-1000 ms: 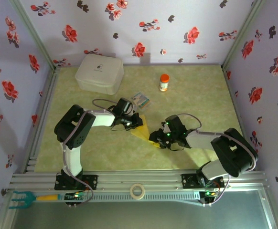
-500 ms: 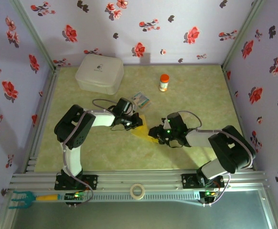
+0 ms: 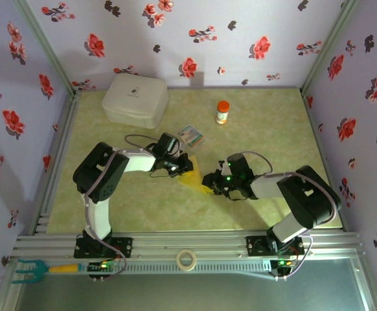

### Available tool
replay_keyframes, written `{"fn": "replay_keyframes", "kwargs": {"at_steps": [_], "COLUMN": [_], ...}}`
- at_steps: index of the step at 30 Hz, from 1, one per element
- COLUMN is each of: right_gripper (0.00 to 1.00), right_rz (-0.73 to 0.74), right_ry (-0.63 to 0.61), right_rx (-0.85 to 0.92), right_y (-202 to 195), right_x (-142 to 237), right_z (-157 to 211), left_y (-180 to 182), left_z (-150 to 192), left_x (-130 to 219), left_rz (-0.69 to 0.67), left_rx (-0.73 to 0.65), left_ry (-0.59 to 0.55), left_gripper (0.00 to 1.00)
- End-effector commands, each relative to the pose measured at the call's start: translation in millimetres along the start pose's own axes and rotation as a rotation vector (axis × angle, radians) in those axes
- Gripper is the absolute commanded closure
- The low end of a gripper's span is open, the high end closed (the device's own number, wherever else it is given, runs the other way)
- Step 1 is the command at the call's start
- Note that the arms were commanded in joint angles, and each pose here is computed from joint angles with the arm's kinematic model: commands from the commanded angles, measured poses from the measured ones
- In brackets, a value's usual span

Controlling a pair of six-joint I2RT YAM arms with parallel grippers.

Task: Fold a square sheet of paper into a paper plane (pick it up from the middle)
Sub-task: Turn over the paper at the center of the table.

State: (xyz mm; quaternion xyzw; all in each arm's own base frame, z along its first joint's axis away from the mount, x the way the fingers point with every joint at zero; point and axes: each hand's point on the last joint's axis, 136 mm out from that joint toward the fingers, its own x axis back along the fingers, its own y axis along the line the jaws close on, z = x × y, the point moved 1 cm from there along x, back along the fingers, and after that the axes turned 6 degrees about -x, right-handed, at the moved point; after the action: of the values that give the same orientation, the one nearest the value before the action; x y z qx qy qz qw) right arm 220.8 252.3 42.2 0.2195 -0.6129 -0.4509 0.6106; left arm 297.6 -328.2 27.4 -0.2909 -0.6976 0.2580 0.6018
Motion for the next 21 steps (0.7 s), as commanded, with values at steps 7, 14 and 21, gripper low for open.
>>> {"fn": "replay_keyframes", "kwargs": {"at_steps": [7, 14, 21], "right_gripper": [0.9, 0.92, 0.94], "right_rz": [-0.006, 0.032, 0.125], "right_ry": [0.005, -0.068, -0.182], "right_rx": [0.009, 0.115, 0.285], "right_y": [-4, 4, 16], "right_x": [2, 18, 49], "right_z": [3, -1, -5], "left_y": [-35, -56, -56], "left_z": [-18, -25, -30], "left_x": [27, 56, 90], "left_rz": [0.06, 0.085, 0.013], "left_rx": [-0.031, -0.089, -0.153], "left_ry": [-0.072, -0.154, -0.293], "left_gripper": [0.78, 0.71, 0.7]}}
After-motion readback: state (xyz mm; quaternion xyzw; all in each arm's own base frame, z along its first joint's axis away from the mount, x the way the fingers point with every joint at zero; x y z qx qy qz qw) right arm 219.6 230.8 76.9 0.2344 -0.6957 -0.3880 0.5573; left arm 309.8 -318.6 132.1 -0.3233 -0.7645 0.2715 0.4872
